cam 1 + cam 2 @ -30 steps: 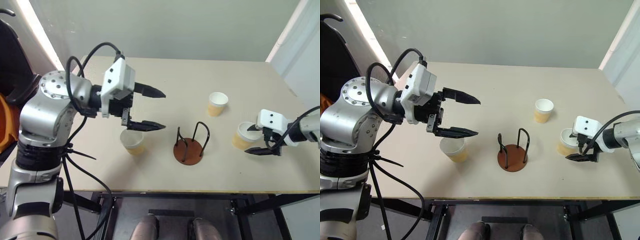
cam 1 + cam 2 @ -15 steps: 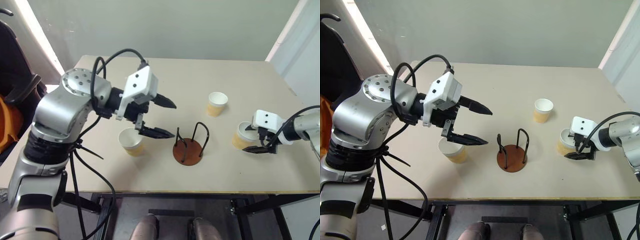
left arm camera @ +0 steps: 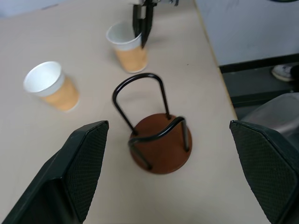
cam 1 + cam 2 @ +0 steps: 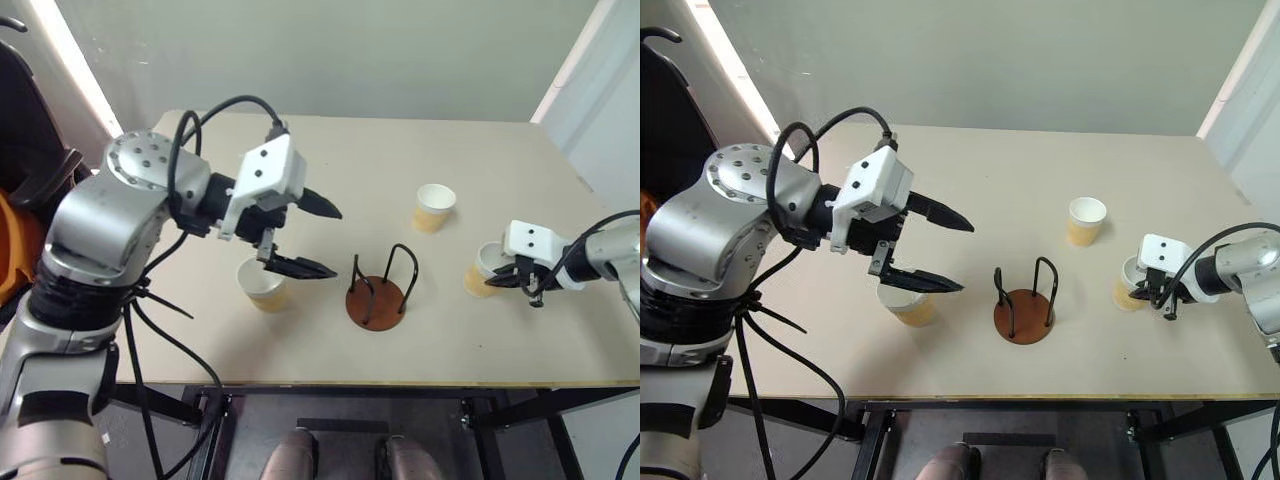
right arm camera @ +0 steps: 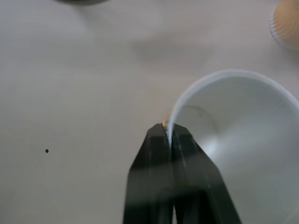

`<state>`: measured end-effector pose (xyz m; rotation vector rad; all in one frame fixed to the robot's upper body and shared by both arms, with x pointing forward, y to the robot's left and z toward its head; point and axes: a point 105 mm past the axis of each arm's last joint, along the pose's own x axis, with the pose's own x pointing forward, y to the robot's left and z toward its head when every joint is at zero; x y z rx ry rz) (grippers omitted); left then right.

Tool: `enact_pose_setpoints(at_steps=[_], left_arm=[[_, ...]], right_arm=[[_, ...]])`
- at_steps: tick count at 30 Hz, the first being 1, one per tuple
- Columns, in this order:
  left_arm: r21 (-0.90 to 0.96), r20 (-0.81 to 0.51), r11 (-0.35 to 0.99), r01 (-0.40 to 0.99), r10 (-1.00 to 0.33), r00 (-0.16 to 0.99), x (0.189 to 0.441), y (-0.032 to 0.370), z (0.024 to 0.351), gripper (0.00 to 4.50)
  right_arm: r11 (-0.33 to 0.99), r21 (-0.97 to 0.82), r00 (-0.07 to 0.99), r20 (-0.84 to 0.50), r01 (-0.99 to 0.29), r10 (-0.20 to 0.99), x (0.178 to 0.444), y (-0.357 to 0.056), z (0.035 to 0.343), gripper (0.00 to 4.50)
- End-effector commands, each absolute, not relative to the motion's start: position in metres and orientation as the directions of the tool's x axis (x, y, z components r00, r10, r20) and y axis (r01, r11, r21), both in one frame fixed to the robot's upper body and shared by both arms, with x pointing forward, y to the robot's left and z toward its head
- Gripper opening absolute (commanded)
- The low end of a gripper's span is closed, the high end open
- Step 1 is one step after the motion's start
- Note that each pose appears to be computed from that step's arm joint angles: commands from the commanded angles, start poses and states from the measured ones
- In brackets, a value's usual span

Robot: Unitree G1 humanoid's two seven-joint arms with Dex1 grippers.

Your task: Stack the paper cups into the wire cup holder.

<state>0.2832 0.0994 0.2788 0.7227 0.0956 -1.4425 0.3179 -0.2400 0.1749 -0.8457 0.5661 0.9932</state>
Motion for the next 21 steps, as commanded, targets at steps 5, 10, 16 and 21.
enact_pose_setpoints(at_steps=[5,10,16,21], left_arm=[[0.452,-0.447,0.031,0.892,-0.857,0.257,0.288,0.116,0.289,4.48],[0.448,-0.445,0.025,0.894,-0.861,0.248,0.285,0.116,0.287,4.48],[0.445,-0.456,0.022,0.895,-0.855,0.247,0.284,0.12,0.284,4.48],[0.448,-0.454,0.031,0.893,-0.853,0.257,0.285,0.121,0.283,4.48]], right_arm=[[0.133,-0.495,0.409,-0.507,-0.859,0.759,0.287,-0.187,0.289,0.03],[-0.011,-0.555,0.274,-0.428,-0.832,0.861,0.273,-0.142,0.322,0.03],[-0.204,-0.535,0.131,-0.523,-0.82,0.842,0.271,-0.108,0.3,0.03],[-0.261,-0.522,0.132,-0.6,-0.812,0.789,0.281,-0.107,0.279,0.03]])
